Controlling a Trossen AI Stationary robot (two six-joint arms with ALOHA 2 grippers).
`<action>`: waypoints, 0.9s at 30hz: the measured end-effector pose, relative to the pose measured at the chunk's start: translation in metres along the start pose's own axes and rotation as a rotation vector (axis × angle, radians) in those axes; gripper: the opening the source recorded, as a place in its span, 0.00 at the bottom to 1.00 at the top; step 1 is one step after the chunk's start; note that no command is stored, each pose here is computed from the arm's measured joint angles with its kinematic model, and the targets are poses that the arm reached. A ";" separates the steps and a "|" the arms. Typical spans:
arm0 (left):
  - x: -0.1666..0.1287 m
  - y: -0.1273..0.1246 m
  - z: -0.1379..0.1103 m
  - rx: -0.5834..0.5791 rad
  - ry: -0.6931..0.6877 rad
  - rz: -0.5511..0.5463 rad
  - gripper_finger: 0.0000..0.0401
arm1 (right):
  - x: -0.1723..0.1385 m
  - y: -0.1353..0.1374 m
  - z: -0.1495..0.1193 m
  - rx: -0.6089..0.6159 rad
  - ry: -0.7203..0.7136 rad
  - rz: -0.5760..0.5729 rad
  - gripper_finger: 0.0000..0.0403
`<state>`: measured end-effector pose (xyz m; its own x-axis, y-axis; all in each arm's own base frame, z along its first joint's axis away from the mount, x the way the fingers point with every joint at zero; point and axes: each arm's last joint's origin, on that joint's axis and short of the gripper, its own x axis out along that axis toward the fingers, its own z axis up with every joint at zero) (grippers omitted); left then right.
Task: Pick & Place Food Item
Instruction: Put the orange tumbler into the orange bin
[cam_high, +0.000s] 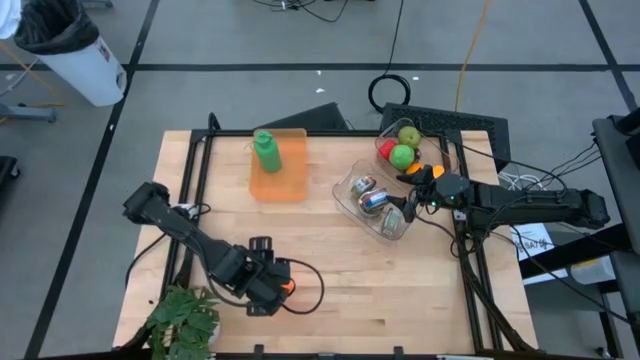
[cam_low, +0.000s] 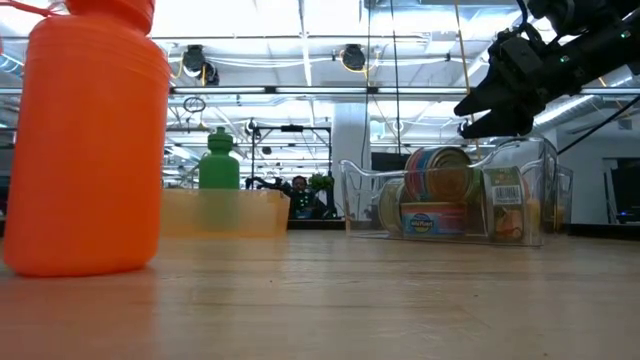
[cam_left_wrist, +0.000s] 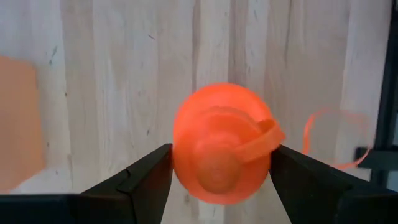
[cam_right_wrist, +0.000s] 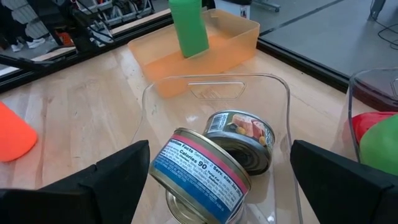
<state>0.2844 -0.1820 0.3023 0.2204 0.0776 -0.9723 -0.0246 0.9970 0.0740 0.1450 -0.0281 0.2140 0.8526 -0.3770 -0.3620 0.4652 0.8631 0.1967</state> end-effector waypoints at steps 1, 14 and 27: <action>0.002 0.000 0.001 0.014 0.006 0.003 0.68 | 0.000 0.000 0.000 0.000 0.000 0.000 0.91; 0.009 0.004 0.006 0.097 0.023 0.013 0.55 | 0.000 0.000 0.000 0.000 0.000 0.000 0.91; -0.051 0.072 0.030 0.090 -0.030 0.140 0.55 | 0.000 0.000 0.000 0.000 0.000 0.000 0.91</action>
<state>0.3010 -0.1135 0.3639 0.2503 0.2146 -0.9441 0.0299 0.9730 0.2291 0.1450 -0.0281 0.2140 0.8525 -0.3770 -0.3620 0.4652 0.8631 0.1967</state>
